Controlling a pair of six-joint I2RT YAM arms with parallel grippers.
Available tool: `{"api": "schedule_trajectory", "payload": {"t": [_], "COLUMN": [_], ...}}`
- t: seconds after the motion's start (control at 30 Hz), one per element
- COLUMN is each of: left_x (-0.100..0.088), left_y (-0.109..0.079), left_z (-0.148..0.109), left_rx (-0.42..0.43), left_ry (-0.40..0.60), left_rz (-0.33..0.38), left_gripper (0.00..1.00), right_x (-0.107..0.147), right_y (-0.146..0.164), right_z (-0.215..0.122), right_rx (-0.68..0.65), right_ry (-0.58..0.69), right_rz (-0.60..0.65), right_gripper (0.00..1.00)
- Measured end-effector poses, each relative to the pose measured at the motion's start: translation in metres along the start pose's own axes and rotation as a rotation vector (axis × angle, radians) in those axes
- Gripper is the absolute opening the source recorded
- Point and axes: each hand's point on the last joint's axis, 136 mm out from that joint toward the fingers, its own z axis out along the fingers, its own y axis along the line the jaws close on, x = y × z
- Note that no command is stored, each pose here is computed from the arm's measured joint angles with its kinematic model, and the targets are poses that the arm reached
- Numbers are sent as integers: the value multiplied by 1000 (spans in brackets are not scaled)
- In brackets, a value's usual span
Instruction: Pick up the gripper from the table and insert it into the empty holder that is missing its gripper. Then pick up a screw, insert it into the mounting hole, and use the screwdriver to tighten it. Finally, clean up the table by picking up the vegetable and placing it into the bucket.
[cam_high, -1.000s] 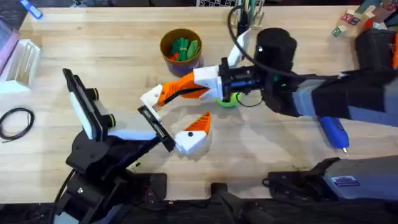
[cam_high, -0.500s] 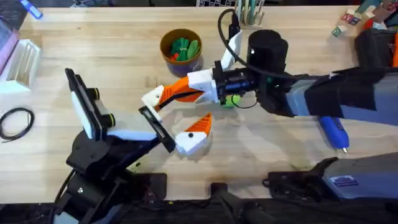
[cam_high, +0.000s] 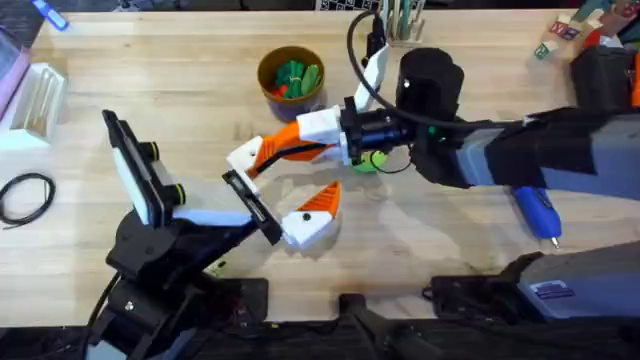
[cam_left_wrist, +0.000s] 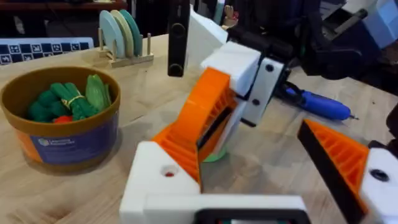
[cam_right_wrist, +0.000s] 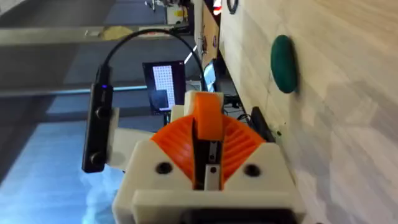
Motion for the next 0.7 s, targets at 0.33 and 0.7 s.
{"api": "schedule_trajectory", "payload": {"t": [0.33, 0.7], "left_x": [1, 2], "left_y": [-10, -16], "left_z": [0, 0], "left_rx": [59, 92], "left_ry": [8, 13], "left_rz": [15, 15], "left_gripper": [957, 957], "right_x": [1, 5], "right_y": [12, -1], "right_z": [1, 1], "right_rx": [-53, -12], "right_ry": [15, 34], "right_rz": [-125, -66], "right_gripper": [612, 727]}}
